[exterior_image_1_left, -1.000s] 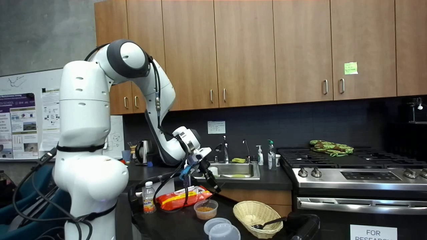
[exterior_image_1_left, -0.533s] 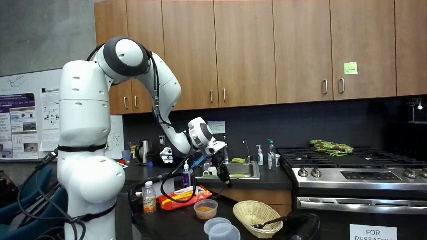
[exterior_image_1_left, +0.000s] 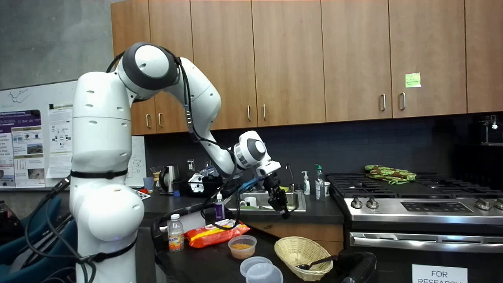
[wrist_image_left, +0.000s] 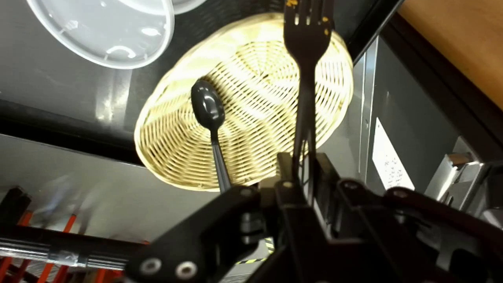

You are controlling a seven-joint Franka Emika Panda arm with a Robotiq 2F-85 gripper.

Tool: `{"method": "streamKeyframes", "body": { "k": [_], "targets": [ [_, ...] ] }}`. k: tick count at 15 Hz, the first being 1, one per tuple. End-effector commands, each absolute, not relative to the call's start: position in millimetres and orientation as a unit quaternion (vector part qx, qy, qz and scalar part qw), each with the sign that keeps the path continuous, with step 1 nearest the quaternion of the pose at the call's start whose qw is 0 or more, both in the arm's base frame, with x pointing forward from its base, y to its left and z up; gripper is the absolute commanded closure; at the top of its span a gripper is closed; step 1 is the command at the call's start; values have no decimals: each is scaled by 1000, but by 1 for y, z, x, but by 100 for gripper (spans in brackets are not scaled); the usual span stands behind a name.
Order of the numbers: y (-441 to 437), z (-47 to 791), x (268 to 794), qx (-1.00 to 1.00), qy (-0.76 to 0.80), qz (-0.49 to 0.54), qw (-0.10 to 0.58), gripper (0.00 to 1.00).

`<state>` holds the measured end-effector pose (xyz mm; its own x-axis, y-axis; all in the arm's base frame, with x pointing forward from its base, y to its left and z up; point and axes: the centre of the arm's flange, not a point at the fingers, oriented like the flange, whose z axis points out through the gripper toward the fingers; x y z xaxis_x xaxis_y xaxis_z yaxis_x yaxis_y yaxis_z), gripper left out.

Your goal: Remove the plastic fork from the lunchbox and put it in the basket on the right

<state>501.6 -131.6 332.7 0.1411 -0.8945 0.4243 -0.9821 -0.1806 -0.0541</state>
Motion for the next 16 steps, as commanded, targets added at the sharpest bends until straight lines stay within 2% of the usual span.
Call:
{"method": "streamKeyframes", "body": {
  "k": [1, 12, 16],
  "targets": [
    [-169, 337, 522, 721, -663, 163, 120, 96],
    [-239, 301, 536, 670, -712, 120, 170, 96],
    [-238, 283, 539, 669, -719, 92, 164, 96]
  ]
}}
